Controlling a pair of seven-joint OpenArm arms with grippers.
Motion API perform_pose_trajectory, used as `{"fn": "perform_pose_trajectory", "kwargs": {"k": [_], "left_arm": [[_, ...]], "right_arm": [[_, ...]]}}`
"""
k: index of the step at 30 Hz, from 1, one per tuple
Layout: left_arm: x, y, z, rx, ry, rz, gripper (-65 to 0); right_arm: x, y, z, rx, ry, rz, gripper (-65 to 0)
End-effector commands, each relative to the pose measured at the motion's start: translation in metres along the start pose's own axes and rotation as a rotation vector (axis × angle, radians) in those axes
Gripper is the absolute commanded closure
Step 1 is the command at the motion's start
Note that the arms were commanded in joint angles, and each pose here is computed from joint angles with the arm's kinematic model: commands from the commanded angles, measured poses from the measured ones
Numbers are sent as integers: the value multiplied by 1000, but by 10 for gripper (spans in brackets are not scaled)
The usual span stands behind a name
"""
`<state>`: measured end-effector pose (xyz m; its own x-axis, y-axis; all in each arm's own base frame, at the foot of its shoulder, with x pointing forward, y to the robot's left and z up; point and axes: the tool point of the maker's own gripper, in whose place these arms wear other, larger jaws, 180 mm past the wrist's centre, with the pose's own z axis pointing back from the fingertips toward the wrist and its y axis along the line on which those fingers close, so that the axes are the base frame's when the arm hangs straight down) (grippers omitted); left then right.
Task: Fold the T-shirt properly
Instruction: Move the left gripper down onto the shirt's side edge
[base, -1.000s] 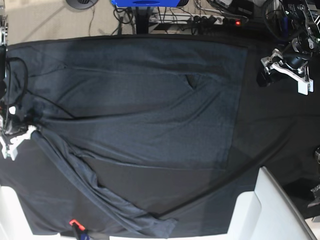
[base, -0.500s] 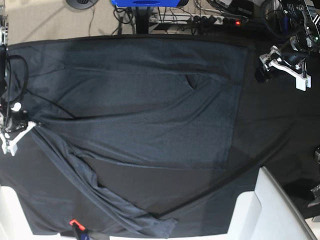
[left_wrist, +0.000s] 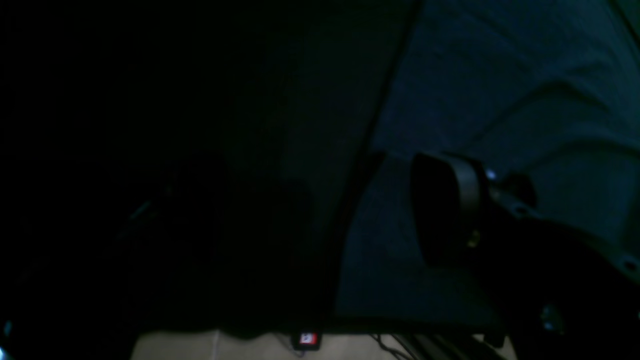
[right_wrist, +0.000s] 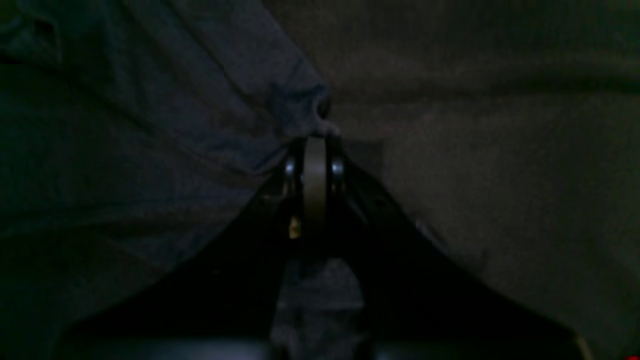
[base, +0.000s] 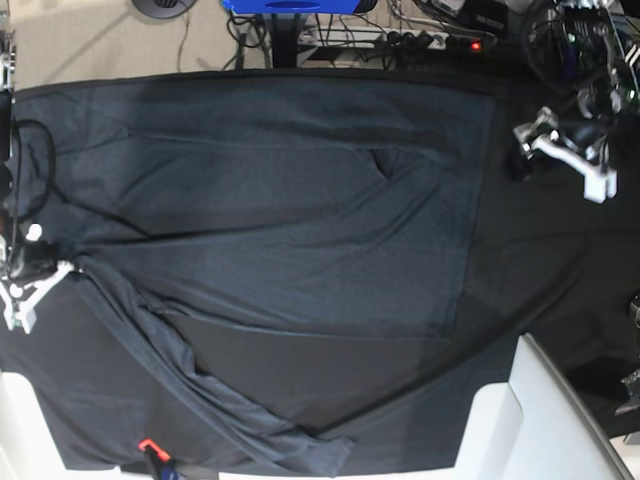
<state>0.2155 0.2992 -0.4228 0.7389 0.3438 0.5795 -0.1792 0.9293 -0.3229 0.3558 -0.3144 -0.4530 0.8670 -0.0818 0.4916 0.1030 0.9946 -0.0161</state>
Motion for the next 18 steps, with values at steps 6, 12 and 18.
{"fn": "perform_pose_trajectory", "kwargs": {"k": [6,12,18], "left_arm": [[55,-18,-21,-59,-80,-31,-548],[79,-17,-69,-94,-23,53,-548],[84,-52,-110,-157,66,26,-548]], "right_arm": [[21,-10,8,-16,-50,-2,0],[20,-8,7,-13,-49,-2,0],[20,-7,7,-10,-49,-3,0]]}}
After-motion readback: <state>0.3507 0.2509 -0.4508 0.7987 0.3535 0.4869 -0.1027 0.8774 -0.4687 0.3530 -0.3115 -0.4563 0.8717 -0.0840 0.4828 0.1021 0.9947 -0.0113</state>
